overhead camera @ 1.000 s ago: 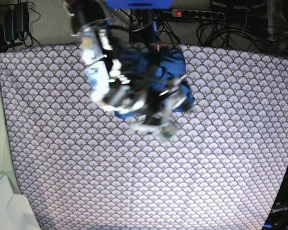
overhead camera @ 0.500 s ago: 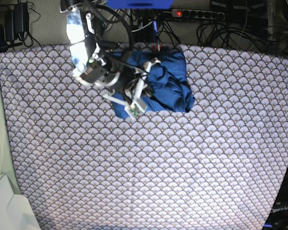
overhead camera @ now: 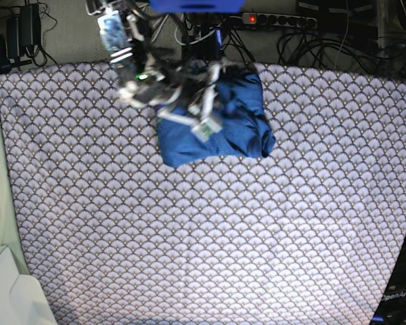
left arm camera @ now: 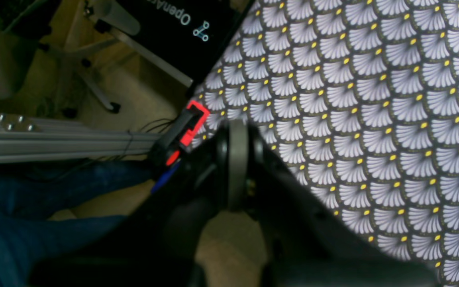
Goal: Fold the T-shirt properly
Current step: 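Fold the held end over onto the strip's other half with the right gripper, then release the fold and withdraw the right gripper from the bundle, then move both grippers to the bundle's sides and grasp its edge with the left gripper, then drag and rotate the folded bundle with the left gripper to straighten it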
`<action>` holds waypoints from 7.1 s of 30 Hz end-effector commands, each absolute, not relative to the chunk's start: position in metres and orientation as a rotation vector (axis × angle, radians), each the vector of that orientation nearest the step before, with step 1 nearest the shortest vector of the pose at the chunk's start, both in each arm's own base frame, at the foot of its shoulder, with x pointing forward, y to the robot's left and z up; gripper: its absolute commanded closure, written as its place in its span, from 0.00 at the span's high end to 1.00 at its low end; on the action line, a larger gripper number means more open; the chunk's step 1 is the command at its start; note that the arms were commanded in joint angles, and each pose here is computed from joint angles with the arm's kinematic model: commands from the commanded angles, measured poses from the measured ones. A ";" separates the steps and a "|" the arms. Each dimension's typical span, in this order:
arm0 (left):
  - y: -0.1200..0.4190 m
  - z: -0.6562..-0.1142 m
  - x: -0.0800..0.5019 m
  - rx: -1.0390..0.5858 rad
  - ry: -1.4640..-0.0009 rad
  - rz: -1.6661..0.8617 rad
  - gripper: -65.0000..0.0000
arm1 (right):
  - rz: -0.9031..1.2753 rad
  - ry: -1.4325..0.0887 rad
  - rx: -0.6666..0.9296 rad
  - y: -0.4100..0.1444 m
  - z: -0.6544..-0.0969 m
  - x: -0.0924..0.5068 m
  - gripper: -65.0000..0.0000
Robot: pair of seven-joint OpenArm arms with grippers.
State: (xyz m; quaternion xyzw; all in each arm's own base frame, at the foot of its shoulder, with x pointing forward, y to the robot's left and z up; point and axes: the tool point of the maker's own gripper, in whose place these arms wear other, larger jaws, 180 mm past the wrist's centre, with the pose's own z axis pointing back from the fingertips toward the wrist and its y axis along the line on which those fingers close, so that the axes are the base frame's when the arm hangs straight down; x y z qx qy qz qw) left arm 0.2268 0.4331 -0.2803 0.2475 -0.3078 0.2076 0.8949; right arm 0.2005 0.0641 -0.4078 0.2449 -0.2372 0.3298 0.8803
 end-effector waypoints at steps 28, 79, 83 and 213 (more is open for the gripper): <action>0.428 -0.279 0.230 0.502 -0.669 0.440 0.00 | 0.935 -0.671 0.520 0.096 -0.354 0.216 0.00; 0.369 -0.360 0.181 0.362 -0.455 0.320 0.00 | 0.897 -0.677 0.554 0.134 -0.403 0.307 0.00; 0.368 -0.360 0.182 0.353 -0.460 0.322 0.00 | 0.895 -0.671 0.525 0.127 -0.407 0.324 0.00; -0.102 -0.377 0.371 0.077 -0.682 -1.093 0.22 | 0.230 -0.892 -0.270 -0.302 -0.270 0.320 0.01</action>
